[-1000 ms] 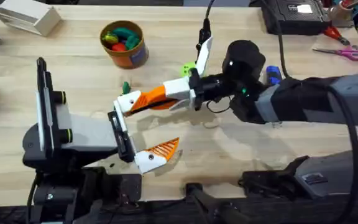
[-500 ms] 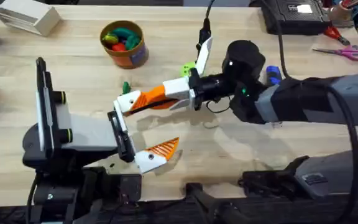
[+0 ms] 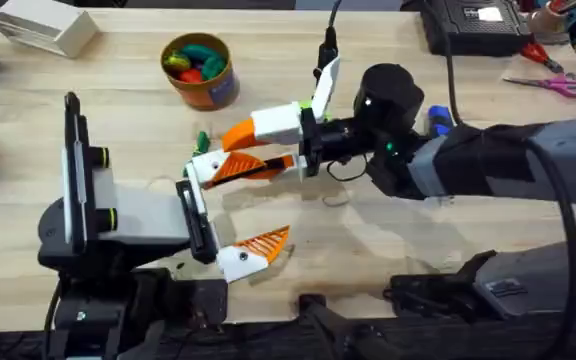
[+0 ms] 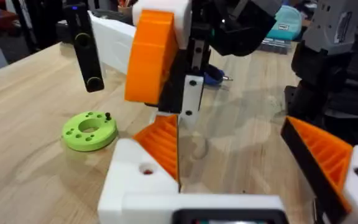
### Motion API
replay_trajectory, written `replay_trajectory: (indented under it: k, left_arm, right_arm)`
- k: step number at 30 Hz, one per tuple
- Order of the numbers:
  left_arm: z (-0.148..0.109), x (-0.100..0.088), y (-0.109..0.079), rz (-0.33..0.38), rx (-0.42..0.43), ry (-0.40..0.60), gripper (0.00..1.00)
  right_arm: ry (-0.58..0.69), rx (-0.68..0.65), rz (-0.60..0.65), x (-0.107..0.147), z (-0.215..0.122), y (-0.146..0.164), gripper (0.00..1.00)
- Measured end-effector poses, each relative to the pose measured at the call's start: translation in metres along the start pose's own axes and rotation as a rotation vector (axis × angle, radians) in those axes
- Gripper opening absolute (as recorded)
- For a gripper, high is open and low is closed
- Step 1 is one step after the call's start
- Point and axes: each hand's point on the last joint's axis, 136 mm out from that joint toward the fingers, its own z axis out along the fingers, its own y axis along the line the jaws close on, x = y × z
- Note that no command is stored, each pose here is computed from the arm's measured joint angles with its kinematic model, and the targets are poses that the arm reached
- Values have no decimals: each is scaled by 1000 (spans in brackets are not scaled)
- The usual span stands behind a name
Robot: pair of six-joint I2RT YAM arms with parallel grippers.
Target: Pick up the gripper from the table and insert it into the empty holder that is missing its gripper. Then pick up a screw, insert it into the mounting hole, and use the screwdriver to tighten it. Finally, clean up the table by picking up the vegetable and placing it into the bucket.
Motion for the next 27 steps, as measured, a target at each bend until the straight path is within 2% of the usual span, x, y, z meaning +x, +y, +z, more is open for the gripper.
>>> replay_trajectory:
  k: [3, 7, 10, 13, 14, 17, 22, 27]
  left_arm:
    - [0, 0, 0, 0, 1, 0, 985]
    - [0, 0, 0, -1, 2, 0, 985]
    - [0, 0, 0, 0, 2, 0, 985]
    - [0, 0, 0, -1, 2, 0, 985]
    - [0, 0, 0, 0, 2, 0, 985]
    - [0, 0, 0, 0, 2, 0, 985]
    - [0, 0, 0, -1, 2, 0, 985]
    - [0, 0, 0, 0, 2, 0, 985]
  right_arm:
    - [-12, 2, -12, -3, -1, 0, 898]
    - [-83, 68, 11, -20, -25, -14, 899]
    - [-137, 129, 30, -29, -48, -12, 901]
    - [-187, 166, -15, -39, -70, 7, 901]
    - [-237, 203, -79, -50, -94, 33, 902]
    - [-281, 246, -155, -58, -116, 57, 902]
    - [-274, 341, -249, -59, -135, 82, 902]
    - [-262, 506, -336, -54, -149, 91, 903]
